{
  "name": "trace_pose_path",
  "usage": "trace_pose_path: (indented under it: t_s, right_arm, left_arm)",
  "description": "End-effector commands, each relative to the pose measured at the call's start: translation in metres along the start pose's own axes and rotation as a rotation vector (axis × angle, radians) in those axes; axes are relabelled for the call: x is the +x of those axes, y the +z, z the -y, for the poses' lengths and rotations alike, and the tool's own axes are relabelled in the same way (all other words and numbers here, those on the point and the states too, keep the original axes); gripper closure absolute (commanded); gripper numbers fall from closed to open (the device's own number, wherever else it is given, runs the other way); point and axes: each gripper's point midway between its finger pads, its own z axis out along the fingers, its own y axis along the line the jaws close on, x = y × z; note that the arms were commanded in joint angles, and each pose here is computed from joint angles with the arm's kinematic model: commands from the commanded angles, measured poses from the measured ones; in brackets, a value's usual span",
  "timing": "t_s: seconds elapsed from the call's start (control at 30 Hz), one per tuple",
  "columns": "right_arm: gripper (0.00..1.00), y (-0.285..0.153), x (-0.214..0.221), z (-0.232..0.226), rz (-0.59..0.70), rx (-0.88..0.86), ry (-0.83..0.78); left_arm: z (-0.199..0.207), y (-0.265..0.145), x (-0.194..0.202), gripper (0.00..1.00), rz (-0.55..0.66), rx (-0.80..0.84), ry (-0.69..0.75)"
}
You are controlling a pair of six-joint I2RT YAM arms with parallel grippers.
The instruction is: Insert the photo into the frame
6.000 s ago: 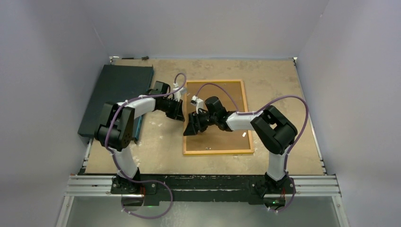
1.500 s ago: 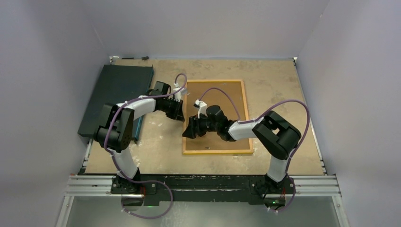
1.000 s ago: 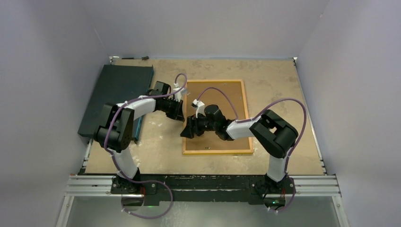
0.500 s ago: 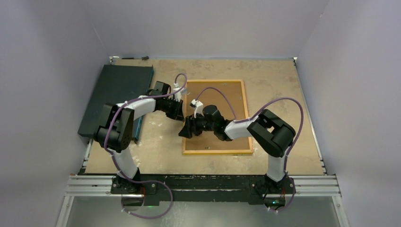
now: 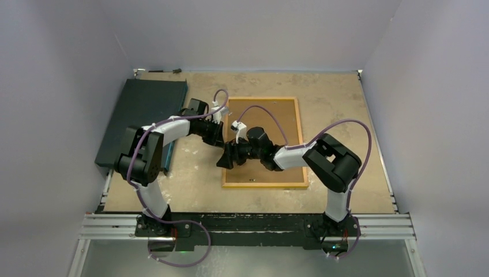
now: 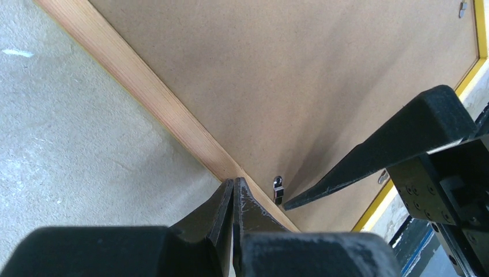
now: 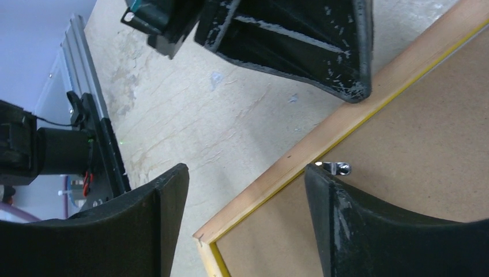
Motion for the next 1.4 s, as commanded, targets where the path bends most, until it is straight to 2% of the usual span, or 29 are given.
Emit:
trace_pose_path:
  t_s: [0.0, 0.07, 0.2, 0.4, 0.57, 0.83, 1.07, 1.37]
  right_arm:
    - [0.20, -0.021, -0.048, -0.037, 0.079, -0.071, -0.102]
    - [0.15, -0.035, -0.067, -0.042, 0.125, -0.056, -0.123]
    - [0.13, -0.063, -0.073, -0.033, 0.101, -0.008, -0.105]
    - [0.15, -0.094, -0.024, -0.004, -0.043, 0.119, -0.040]
    - [0.16, -0.112, 0.014, -0.002, -0.134, 0.132, 0.012]
    - [0.18, -0.116, 0.026, 0.000, -0.176, 0.129, 0.015]
    - [0.23, -0.116, 0.022, 0.000, -0.174, 0.136, 0.014]
    - [0.28, -0.111, 0.000, 0.002, -0.136, 0.130, 0.003]
  left_arm:
    - [0.009, -0.014, -0.033, 1.00, 0.058, 0.015, 0.074]
    - [0.009, -0.020, -0.042, 1.00, 0.064, 0.007, 0.086]
    - [0.014, -0.031, -0.055, 0.99, 0.085, 0.003, 0.108]
    - [0.022, -0.031, -0.042, 0.95, 0.059, 0.038, 0.101]
    - [0.021, -0.020, -0.018, 0.90, 0.009, 0.070, 0.082]
    - [0.020, 0.002, 0.003, 0.92, -0.051, 0.101, 0.080]
    - [-0.002, 0.016, -0.015, 0.98, -0.023, 0.007, 0.062]
    - [-0.042, 0.030, -0.044, 1.00, -0.016, -0.147, 0.088]
